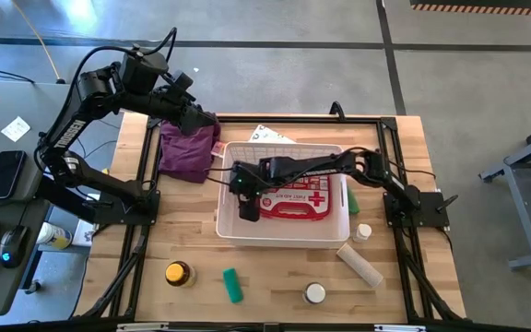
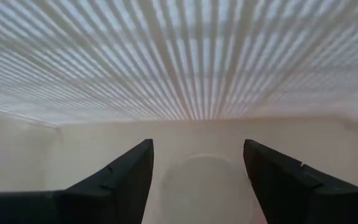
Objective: Pick & place medical supplies in basket/bin
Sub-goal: Put the orange medicine bottle into the white bin
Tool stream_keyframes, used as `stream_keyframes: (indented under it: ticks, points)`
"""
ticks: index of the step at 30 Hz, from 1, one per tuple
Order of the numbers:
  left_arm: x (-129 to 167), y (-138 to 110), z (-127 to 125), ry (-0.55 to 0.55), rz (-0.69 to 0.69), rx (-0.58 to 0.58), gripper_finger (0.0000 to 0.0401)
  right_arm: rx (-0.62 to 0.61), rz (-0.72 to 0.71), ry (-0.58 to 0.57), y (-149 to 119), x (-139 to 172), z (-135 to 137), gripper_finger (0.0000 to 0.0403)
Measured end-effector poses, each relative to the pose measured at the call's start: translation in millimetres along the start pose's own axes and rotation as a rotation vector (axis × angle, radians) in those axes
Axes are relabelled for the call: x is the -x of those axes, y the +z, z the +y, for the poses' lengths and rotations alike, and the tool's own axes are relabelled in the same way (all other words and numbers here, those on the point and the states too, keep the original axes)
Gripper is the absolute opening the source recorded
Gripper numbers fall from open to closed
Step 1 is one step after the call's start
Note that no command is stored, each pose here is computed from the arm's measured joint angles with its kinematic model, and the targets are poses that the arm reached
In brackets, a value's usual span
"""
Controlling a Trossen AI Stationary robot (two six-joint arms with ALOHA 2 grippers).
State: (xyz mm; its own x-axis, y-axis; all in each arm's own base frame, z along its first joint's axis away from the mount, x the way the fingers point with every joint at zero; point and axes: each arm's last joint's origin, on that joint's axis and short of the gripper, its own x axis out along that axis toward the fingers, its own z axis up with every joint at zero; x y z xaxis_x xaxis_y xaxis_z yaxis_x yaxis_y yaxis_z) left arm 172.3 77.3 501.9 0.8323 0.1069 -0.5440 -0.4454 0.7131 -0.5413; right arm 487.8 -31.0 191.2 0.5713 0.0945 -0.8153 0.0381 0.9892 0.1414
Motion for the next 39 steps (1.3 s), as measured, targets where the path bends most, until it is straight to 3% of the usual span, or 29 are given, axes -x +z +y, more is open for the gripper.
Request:
stream_keyframes:
  ticks: [5, 13, 26, 30, 34, 39]
  points:
    - [0, 0, 0, -0.001, 0.0, 0.0, 0.0133, 0.009, -0.056, 0.015, 6, 4, 1, 0.026]
    - [0, 0, 0, -0.016, 0.009, 0.011, 0.0133, 0.001, -0.006, 0.009, 2, 9, 0, 0.0289]
    - [0, 0, -1, -0.017, 0.002, 0.008, 0.0133, 0.037, -0.092, -0.029, 18, 63, 4, 0.0289]
    - [0, 0, -1, -0.017, 0.002, 0.006, 0.0133, 0.035, -0.077, 0.048, 17, 71, 8, 0.0289]
    - [0, 1, -1, -0.017, 0.0, 0.003, 0.0133, 0.03, -0.063, 0.209, 17, 72, 19, 0.0289]
    - [0, 1, -1, -0.016, 0.0, -0.009, 0.0133, 0.064, -0.039, 0.19, 13, 69, 32, 0.0265]
